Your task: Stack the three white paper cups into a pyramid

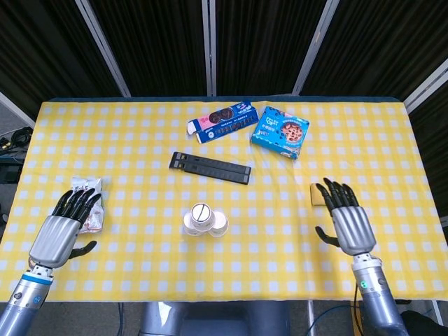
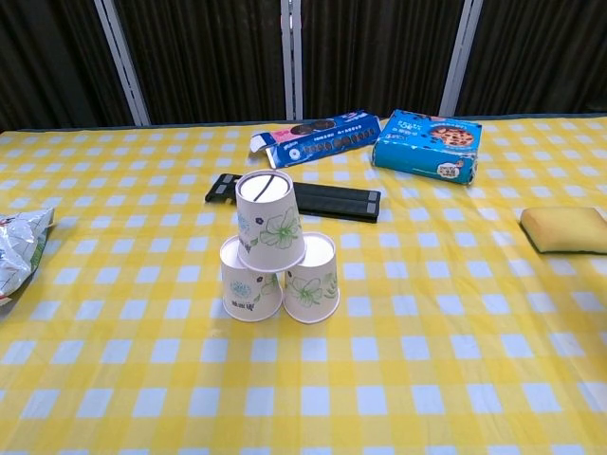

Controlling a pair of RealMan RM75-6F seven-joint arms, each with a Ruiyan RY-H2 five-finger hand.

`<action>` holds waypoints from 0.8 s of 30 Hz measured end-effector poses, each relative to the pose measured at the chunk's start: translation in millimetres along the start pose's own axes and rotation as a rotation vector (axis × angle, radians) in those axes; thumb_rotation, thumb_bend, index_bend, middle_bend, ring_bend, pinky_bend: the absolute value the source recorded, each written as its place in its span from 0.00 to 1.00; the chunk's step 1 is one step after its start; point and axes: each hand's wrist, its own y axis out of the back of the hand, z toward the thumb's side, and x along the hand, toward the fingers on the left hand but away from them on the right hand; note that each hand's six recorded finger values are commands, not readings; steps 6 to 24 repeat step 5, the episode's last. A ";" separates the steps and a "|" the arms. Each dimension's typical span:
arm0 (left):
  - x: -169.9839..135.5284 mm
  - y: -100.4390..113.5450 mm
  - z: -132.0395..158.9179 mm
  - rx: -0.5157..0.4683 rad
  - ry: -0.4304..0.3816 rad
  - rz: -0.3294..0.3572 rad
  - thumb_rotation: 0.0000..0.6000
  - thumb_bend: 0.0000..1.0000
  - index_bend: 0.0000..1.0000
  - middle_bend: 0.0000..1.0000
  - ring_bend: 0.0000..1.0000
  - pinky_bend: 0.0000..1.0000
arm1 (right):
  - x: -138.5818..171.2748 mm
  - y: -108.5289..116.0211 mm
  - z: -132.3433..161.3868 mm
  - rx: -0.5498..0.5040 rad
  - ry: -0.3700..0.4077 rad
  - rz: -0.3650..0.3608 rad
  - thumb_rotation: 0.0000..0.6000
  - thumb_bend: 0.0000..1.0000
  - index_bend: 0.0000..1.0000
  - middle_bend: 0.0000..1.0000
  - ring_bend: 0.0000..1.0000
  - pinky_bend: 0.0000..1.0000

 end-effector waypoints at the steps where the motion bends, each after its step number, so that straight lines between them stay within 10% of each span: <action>1: -1.0 0.2 -0.6 -0.001 0.003 0.006 1.00 0.19 0.00 0.00 0.00 0.00 | 5.2 -1.1 -10.5 -0.003 -0.010 -0.004 1.00 0.17 0.00 0.00 0.00 0.00; 5: -6.4 -0.5 -5.9 -0.009 0.024 0.023 1.00 0.19 0.00 0.00 0.00 0.00 | 28.9 -4.2 -47.7 -0.018 -0.035 -0.018 1.00 0.17 0.00 0.00 0.00 0.00; 24: -6.4 -0.5 -5.9 -0.009 0.024 0.023 1.00 0.19 0.00 0.00 0.00 0.00 | 28.9 -4.2 -47.7 -0.018 -0.035 -0.018 1.00 0.17 0.00 0.00 0.00 0.00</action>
